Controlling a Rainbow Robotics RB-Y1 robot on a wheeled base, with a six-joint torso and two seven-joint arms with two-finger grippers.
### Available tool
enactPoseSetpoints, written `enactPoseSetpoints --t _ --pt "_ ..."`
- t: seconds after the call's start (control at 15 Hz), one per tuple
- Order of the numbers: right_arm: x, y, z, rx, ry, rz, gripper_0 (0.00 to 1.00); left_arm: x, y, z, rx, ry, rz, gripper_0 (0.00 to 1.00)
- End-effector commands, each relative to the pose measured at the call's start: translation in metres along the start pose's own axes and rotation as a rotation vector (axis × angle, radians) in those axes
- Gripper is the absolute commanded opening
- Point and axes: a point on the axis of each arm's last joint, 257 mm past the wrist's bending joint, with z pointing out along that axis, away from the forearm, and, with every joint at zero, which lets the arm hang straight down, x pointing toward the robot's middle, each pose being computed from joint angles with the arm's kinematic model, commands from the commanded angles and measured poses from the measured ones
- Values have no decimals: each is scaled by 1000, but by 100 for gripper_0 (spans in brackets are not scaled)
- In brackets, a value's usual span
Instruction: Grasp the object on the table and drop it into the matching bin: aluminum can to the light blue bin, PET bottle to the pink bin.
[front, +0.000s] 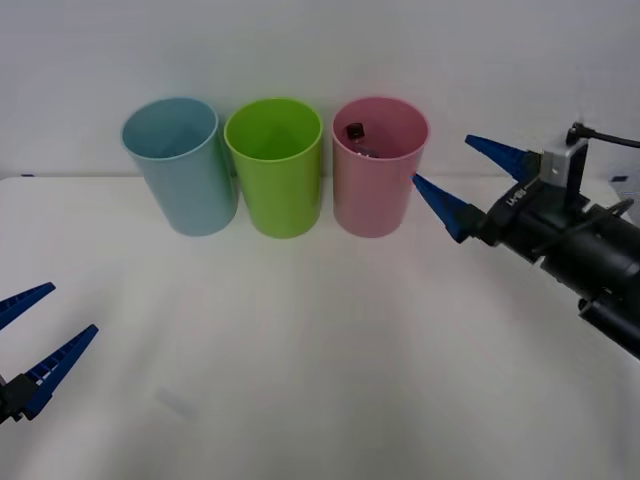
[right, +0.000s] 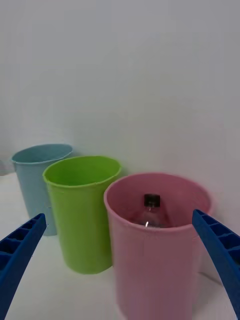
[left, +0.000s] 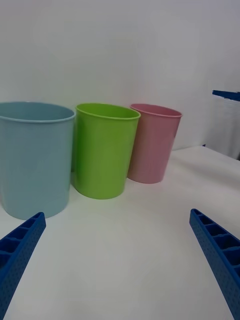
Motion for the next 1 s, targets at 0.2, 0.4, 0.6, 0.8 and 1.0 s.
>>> enactPoseSetpoints --t 0.2,0.4,0.6,0.8,1.0 --pt "36 9 -64 -36 94 -15 100 0 0 0 0 0 0 100" --pt "55 10 -98 -34 137 -87 100 0 0 0 0 0 0 100" --pt "74 12 -132 -26 185 -120 100 0 0 0 0 0 0 100" --pt "95 21 -168 -41 239 -101 100 0 0 0 0 0 0 100" --pt "107 24 -194 -68 264 -78 100 0 0 0 0 0 0 100"
